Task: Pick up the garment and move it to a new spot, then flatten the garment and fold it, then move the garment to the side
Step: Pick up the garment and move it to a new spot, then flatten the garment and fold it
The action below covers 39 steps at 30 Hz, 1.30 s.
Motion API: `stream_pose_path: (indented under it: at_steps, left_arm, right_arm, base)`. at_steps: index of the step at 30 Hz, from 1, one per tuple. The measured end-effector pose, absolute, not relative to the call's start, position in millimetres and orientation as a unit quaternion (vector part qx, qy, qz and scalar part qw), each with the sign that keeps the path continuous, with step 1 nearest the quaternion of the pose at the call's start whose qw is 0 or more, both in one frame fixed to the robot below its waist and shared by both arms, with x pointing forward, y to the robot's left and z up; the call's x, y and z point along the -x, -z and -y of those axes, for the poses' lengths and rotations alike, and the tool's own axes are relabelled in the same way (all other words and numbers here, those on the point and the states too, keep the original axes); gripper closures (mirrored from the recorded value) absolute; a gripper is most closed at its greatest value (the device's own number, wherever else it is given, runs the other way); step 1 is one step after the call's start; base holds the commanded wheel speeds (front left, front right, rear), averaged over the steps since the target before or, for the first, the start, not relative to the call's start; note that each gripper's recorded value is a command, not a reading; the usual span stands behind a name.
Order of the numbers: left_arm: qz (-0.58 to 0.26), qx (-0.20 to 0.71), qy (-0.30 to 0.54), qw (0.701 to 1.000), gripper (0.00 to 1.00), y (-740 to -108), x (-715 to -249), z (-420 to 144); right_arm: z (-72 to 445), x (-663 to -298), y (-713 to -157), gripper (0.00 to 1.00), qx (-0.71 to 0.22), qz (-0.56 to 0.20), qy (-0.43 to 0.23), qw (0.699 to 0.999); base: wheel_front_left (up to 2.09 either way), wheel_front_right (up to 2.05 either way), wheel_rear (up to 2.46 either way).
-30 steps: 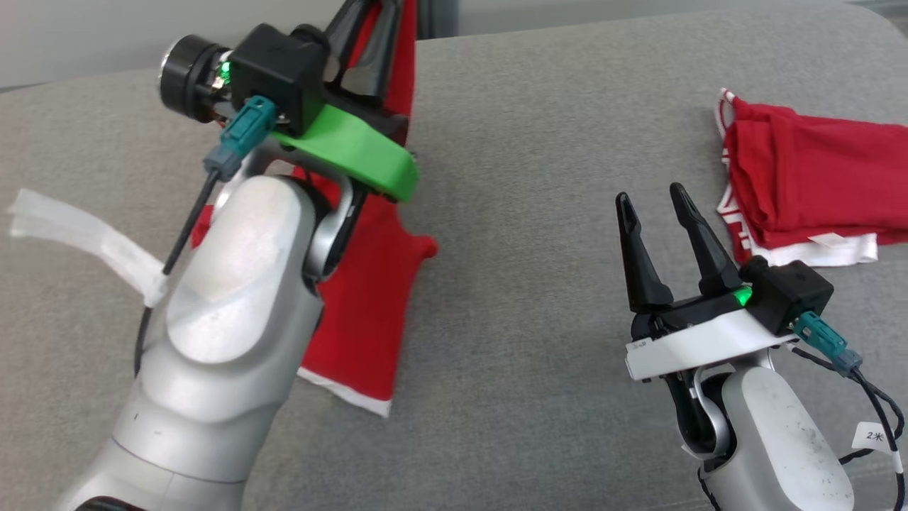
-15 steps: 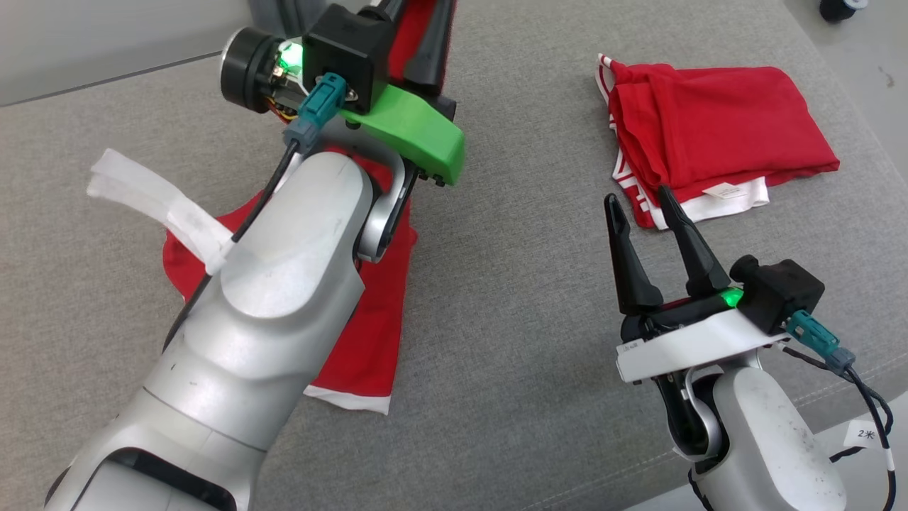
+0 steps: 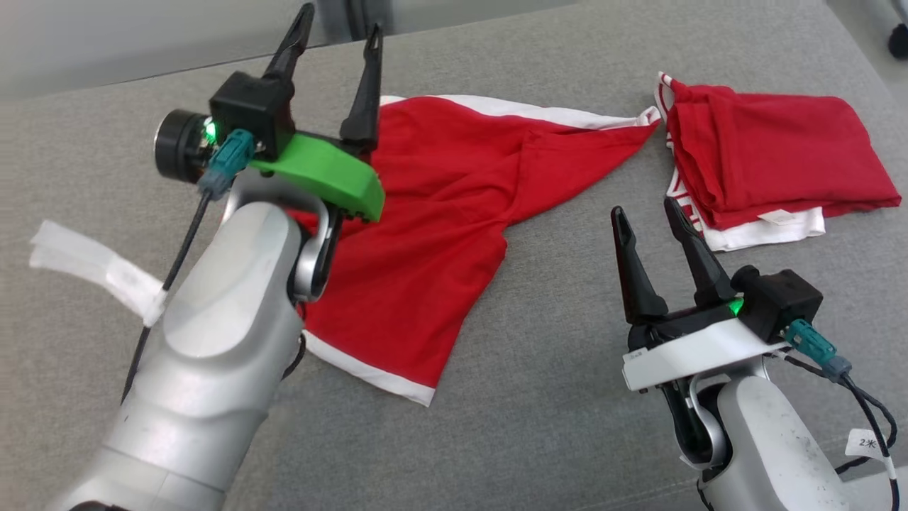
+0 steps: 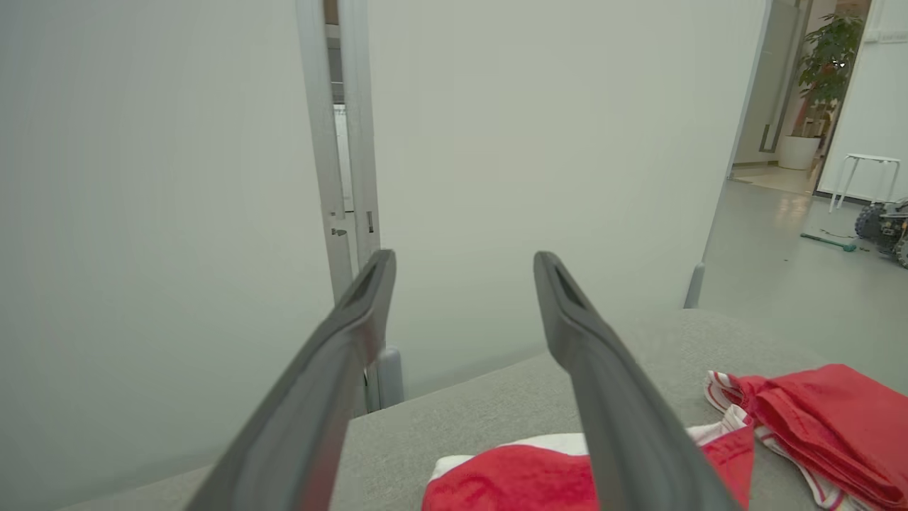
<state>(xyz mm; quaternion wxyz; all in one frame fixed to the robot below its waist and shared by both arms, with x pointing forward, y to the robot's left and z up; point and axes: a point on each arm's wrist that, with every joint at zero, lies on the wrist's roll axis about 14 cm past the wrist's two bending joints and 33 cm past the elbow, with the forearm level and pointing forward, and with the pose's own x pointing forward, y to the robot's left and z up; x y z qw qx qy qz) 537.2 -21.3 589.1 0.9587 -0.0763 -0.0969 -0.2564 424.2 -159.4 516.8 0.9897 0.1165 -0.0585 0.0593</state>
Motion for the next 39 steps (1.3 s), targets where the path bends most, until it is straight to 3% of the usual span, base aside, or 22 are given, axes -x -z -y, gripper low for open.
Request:
stream_pose_path:
  at_steps: [13, 25, 39]
  left_arm:
    - [0.108, 0.084, 0.112, 0.984, 0.00, -567, -464, -120]
    - [0.086, 0.079, 0.073, 0.990, 0.00, -541, -397, -141]
    - [0.071, 0.079, 0.065, 0.992, 0.00, -528, -388, -148]
  right_arm:
    - [117, -423, -515, 0.00, -0.110, 0.051, -0.126, 0.985]
    - [104, -404, -523, 0.00, -0.108, 0.056, -0.147, 0.982]
    - [101, -398, -521, 0.00, -0.113, 0.052, -0.149, 0.981]
  base:
    - [0.00, 0.00, 0.00]
    - [0.00, 0.00, 0.00]
    - [0.00, 0.00, 0.00]
